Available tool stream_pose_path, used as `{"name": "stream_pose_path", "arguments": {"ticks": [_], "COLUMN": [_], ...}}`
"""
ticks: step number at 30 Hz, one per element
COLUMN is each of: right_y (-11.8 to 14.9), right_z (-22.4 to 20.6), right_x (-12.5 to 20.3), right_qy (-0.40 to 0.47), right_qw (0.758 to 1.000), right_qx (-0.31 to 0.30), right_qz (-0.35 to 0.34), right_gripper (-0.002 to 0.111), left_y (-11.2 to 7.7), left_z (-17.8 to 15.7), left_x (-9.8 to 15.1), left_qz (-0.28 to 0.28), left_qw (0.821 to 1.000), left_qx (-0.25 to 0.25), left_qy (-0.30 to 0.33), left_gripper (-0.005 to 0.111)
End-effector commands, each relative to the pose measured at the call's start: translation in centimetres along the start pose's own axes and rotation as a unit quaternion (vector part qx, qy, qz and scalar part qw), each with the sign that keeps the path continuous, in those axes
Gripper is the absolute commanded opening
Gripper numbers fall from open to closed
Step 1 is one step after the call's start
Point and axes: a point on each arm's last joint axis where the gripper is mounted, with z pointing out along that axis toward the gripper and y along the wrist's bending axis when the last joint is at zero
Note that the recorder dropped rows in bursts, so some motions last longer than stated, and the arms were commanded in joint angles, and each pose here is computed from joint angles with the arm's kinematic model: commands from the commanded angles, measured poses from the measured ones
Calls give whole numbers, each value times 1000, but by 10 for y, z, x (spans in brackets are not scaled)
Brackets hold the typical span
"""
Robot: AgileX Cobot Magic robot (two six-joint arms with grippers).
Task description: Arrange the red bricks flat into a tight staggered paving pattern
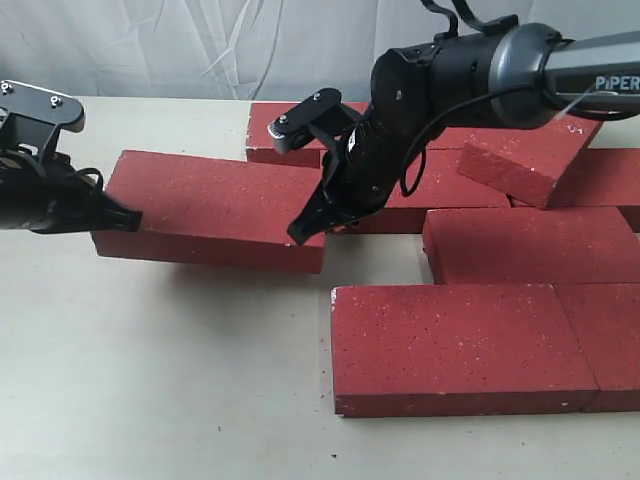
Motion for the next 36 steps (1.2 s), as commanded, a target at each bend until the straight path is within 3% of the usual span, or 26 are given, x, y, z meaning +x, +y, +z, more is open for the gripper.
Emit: {"name": "stream_pose_path", "arguments": {"ticks": [1, 12, 20, 23, 29, 32, 34, 36], "right_y": [13, 9, 3, -2, -13, -41, -42, -35], "right_z": [2, 2, 2, 2, -3, -25, -41, -49], "right_x": [-16, -6, -7, -5, 3, 17, 32, 44], "right_qy": [-64, -9, -13, -5, 35, -16, -47, -44], "right_qw": [997, 1000, 999, 998, 994, 994, 994, 996], "right_qx": [-16, 4, 35, 66, 96, 101, 94, 79], "right_qz": [30, -20, -33, -12, -25, 33, 20, -15], "right_gripper": [-1, -1, -1, -1, -1, -1, -1, -1], "left_y": [-9, 16, 18, 26, 28, 31, 34, 35], "left_z": [-1, 2, 13, 14, 14, 14, 14, 14], "left_x": [11, 19, 28, 26, 24, 20, 12, 7], "left_qz": [26, -10, -12, -50, -57, -76, -100, -60], "left_qw": [999, 999, 998, 997, 997, 995, 993, 995], "left_qx": [20, -10, -10, -32, -41, -56, -65, -73], "left_qy": [27, 43, 68, 48, 37, 17, -3, -19], "left_gripper": [0, 0, 0, 0, 0, 0, 0, 0]}}
